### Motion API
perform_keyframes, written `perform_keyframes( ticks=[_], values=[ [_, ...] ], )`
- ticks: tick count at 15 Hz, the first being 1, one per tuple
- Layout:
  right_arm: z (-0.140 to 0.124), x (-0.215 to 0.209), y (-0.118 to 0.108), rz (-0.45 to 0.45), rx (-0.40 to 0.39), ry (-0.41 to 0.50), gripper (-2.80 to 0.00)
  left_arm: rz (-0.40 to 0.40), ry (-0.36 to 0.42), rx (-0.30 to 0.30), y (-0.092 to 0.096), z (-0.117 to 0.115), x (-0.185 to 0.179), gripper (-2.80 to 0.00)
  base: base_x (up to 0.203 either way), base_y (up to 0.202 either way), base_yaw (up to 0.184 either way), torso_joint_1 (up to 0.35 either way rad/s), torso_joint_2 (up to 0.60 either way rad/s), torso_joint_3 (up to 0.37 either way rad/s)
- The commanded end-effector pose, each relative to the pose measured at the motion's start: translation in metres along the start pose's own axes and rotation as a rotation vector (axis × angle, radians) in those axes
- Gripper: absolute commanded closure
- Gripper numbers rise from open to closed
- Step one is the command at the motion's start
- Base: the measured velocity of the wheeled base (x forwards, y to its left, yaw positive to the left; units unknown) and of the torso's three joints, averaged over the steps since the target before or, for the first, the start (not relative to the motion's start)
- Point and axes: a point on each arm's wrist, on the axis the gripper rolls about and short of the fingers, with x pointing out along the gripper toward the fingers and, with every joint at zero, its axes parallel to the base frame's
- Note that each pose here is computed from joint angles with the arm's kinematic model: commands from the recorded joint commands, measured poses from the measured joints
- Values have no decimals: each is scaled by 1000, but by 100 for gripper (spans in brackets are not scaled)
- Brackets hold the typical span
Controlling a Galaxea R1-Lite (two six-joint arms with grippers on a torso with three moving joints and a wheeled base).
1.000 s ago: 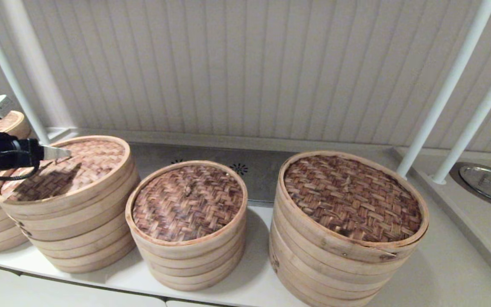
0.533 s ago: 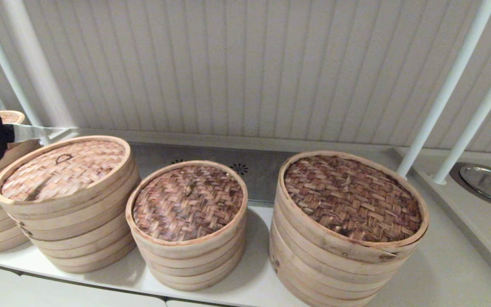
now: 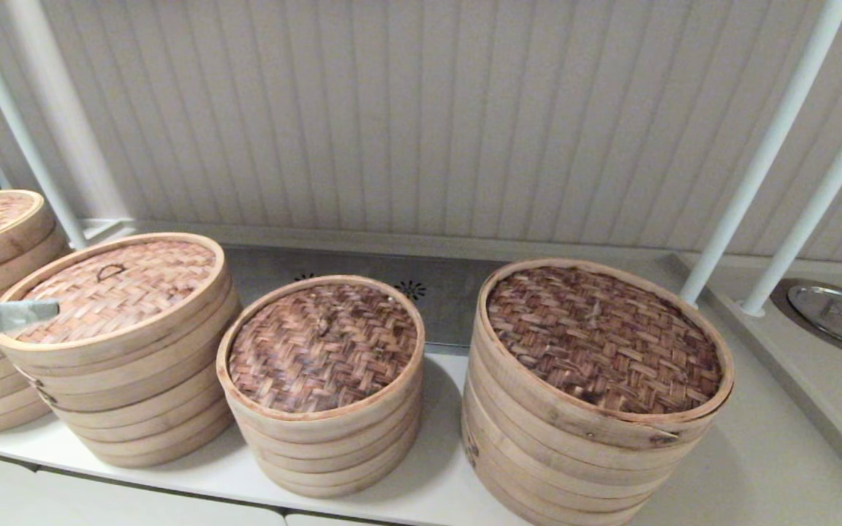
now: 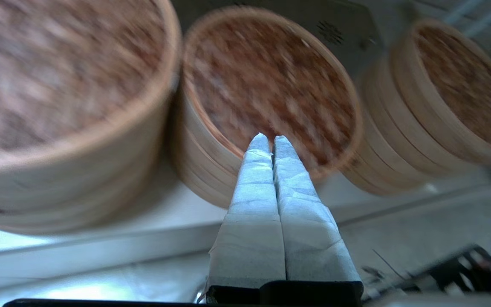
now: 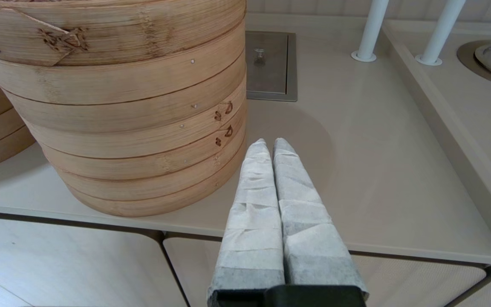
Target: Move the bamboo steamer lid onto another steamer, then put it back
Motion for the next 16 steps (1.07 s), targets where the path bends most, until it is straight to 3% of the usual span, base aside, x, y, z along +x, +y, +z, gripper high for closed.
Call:
perform_keyframes(
  ticks=[1,5,7,9,12,16],
  values=[
    [0,0,0,0,0,0,0,-72,-4,16,-18,-20,-11,0,0,0,0,0,0,0],
    [0,0,0,0,0,-2,0,-298,130,37,-43,-45,-5,0,0,0,0,0,0,0],
    [0,0,0,0,0,0,0,-321,176,54,-48,-64,-6,0,0,0,0,0,0,0],
    [0,0,0,0,0,1,0,-269,145,93,-52,-84,-16,0,0,0,0,0,0,0],
    [0,0,0,0,0,0,0,-116,77,146,-46,-128,-22,0,0,0,0,0,0,0],
    [0,0,0,0,0,0,0,109,-84,227,-42,-174,-35,0,0,0,0,0,0,0]
  ],
)
